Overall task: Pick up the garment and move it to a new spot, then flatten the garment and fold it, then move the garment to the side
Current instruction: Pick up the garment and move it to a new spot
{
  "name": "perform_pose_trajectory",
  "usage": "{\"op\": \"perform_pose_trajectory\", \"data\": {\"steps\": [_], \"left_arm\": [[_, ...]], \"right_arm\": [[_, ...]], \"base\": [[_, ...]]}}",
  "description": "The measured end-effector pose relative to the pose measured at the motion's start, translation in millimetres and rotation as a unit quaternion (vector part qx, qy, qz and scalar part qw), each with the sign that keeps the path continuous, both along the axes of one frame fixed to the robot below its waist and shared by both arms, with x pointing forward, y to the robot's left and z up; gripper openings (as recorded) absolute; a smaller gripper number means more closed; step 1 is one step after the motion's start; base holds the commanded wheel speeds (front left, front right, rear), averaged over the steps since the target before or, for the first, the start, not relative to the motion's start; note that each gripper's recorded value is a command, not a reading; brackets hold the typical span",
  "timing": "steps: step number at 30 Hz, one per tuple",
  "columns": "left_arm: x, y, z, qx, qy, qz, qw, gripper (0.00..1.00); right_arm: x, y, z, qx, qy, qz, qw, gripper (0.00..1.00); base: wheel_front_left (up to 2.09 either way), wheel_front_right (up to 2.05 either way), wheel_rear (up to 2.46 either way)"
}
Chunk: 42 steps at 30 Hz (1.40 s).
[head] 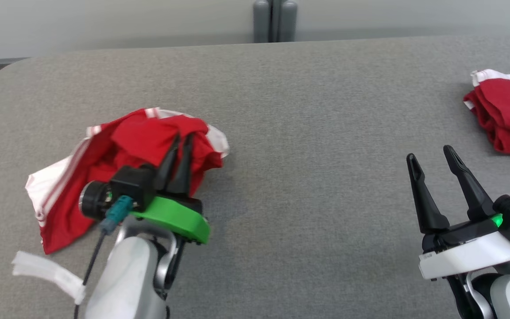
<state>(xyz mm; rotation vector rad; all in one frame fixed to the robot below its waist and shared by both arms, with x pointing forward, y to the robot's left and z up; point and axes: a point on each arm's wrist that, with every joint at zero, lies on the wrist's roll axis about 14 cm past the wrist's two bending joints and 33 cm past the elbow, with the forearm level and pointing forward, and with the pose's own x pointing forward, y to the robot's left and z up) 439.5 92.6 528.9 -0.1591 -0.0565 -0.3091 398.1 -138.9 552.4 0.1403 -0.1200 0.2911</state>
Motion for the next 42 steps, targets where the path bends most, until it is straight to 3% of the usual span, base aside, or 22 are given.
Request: {"op": "perform_pose_trajectory", "data": {"steps": [4,7,12,13,14,19,25,33,37,42], "left_arm": [[-7,-85,1,0.002,0.002,-0.129,0.992,0.00],[-23,-143,-10,-0.003,0.021,-0.223,0.975,0.00],[-54,-206,-26,-0.015,0.043,-0.335,0.941,0.00],[-57,-214,-31,-0.018,0.050,-0.348,0.936,0.19],[-59,-220,-33,-0.027,0.051,-0.355,0.933,1.00],[-54,-235,-21,-0.052,0.020,-0.366,0.929,1.00],[-29,-215,10,-0.065,-0.034,-0.301,0.951,1.00],[16,-93,1,-0.015,-0.030,-0.102,0.994,1.00],[15,-26,-3,0.004,-0.021,-0.011,1.000,1.00],[-5,38,-7,0.022,-0.010,0.058,0.998,1.00]], "right_arm": [[-7,-22,1,0.006,-0.005,-0.037,0.999,1.00],[-12,-40,-4,0.012,-0.001,-0.069,0.998,1.00],[-16,-64,-19,0.012,0.014,-0.111,0.994,1.00],[-15,-68,-22,0.012,0.017,-0.117,0.993,1.00],[-15,-71,-27,0.011,0.022,-0.122,0.992,1.00],[-13,-82,-40,-0.002,0.039,-0.138,0.990,1.00],[-12,-81,-39,-0.008,0.037,-0.133,0.990,1.00],[-13,-63,-29,-0.007,0.029,-0.102,0.994,1.00],[-14,-52,-24,-0.005,0.026,-0.085,0.996,1.00],[-19,-42,-19,-0.003,0.024,-0.068,0.997,1.00]], "base": [[0.00,0.00,0.00],[0.00,0.00,0.00],[0.00,0.00,0.00],[0.00,0.00,0.00],[0.00,0.00,0.00],[0.00,0.00,0.00],[0.00,0.00,0.00],[0.00,0.00,0.00],[0.00,0.00,0.00],[0.00,0.00,0.00]]}}
